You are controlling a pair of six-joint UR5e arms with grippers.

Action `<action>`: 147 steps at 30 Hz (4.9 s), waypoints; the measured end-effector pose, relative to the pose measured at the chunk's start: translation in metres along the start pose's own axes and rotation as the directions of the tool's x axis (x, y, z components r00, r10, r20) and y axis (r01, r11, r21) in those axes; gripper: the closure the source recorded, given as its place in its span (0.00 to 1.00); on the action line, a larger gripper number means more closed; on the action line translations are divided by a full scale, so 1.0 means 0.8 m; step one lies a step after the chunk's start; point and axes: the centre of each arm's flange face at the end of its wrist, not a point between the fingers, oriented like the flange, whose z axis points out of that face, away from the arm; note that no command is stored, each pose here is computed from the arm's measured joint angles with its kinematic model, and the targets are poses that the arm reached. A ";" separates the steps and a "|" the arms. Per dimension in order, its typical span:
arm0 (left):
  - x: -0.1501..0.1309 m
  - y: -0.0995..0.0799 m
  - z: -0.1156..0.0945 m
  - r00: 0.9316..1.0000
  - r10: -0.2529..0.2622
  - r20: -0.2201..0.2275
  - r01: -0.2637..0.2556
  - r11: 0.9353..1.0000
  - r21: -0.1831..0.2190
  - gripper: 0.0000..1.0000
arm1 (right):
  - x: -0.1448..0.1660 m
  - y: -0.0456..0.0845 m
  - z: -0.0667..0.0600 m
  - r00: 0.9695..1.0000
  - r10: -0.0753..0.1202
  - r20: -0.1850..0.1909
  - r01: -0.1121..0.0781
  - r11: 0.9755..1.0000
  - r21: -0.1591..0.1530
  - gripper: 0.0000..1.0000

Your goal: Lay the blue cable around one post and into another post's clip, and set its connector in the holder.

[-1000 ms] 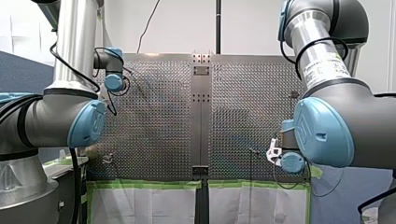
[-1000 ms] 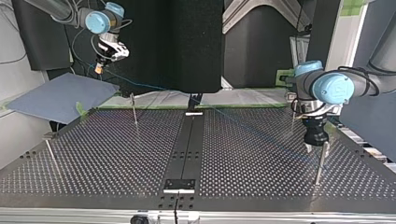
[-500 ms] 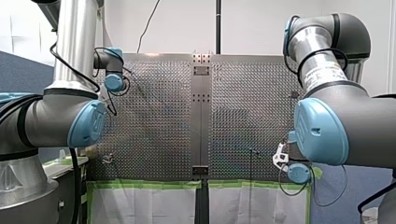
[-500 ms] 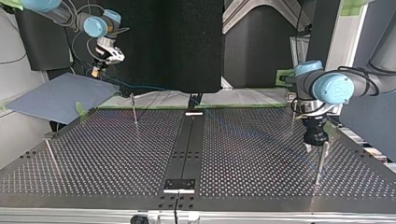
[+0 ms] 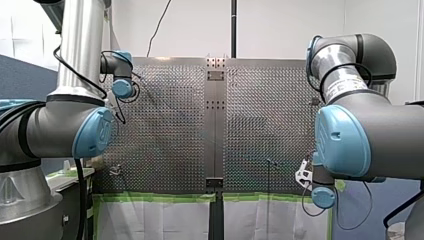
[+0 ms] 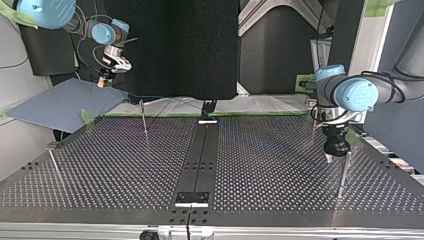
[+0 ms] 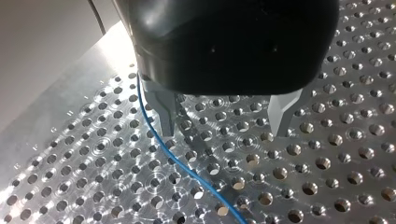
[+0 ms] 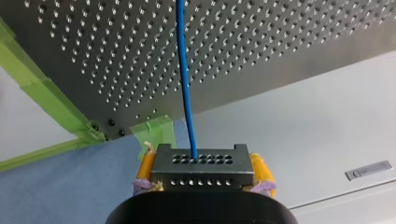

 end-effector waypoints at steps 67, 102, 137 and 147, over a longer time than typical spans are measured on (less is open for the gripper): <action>0.004 -0.005 -0.002 1.000 -0.001 -0.007 0.001 1.000 0.006 0.00 | -0.095 0.092 -0.080 0.982 -0.033 0.183 0.036 0.999 -0.015 1.00; 0.014 -0.020 -0.008 1.000 0.000 -0.023 0.001 1.000 0.029 0.00 | 0.054 -0.011 0.008 0.988 -0.100 0.114 0.068 0.964 0.257 1.00; 0.016 -0.022 -0.010 1.000 0.000 -0.027 0.001 0.999 0.032 0.00 | 0.094 -0.033 0.015 0.979 -0.190 0.070 0.161 0.940 0.300 1.00; 0.027 -0.035 -0.020 0.998 0.003 -0.062 -0.001 0.999 0.037 0.00 | 0.091 -0.036 0.013 0.979 -0.190 0.070 0.160 0.938 0.307 1.00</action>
